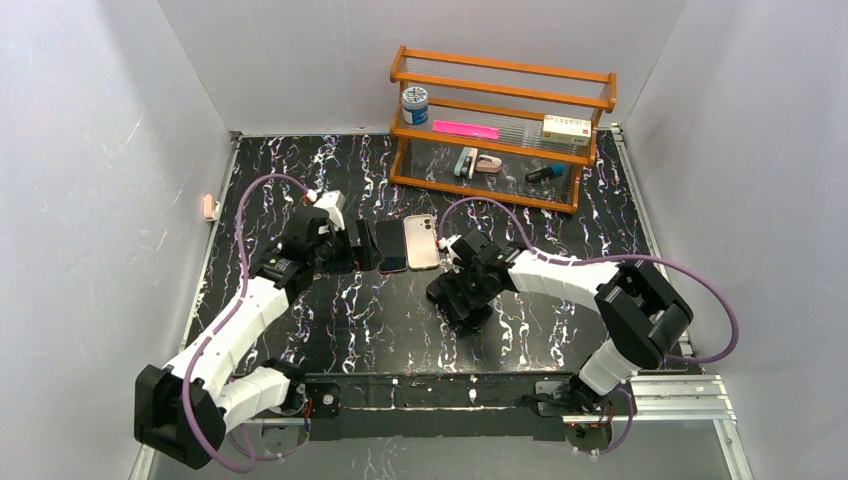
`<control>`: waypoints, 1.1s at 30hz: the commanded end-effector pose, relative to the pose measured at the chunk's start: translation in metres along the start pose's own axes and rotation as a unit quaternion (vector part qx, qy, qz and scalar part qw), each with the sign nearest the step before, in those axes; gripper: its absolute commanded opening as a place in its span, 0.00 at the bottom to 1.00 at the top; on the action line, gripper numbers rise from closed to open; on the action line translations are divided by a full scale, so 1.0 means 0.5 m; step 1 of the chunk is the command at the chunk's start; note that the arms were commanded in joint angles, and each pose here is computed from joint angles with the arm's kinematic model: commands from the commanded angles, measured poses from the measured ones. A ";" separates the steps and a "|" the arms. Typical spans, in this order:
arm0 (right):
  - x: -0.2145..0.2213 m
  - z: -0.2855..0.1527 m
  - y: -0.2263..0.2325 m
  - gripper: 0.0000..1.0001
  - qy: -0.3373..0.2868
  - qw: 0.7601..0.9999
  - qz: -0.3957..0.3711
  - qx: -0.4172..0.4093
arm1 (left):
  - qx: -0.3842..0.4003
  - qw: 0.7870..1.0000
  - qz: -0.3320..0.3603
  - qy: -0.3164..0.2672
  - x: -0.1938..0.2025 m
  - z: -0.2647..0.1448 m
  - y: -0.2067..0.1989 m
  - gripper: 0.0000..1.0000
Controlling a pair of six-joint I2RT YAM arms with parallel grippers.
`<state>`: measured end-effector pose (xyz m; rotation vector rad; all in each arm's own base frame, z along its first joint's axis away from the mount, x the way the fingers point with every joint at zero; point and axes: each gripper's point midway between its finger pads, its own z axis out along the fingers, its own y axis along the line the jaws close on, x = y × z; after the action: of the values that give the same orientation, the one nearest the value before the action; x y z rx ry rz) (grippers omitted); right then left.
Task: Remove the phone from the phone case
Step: Pick up the phone at the center of the board.
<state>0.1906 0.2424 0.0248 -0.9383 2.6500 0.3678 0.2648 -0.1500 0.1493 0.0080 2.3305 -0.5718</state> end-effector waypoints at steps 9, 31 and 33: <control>-0.083 0.008 0.123 0.01 -0.128 0.975 -0.063 -0.171 | 0.082 0.984 -0.103 0.122 0.121 0.051 -0.058 0.98; -0.094 0.014 0.169 0.01 -0.157 0.953 -0.085 -0.243 | 0.100 0.941 -0.287 0.146 0.218 0.139 -0.082 0.84; -0.092 0.015 0.169 0.01 -0.157 0.953 -0.087 -0.243 | 0.101 0.936 -0.307 0.140 0.220 0.144 -0.081 0.78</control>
<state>0.1751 0.3251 0.0402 -1.0893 2.2793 0.9999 0.2183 -0.2268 0.0456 -0.4670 2.5908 -1.1055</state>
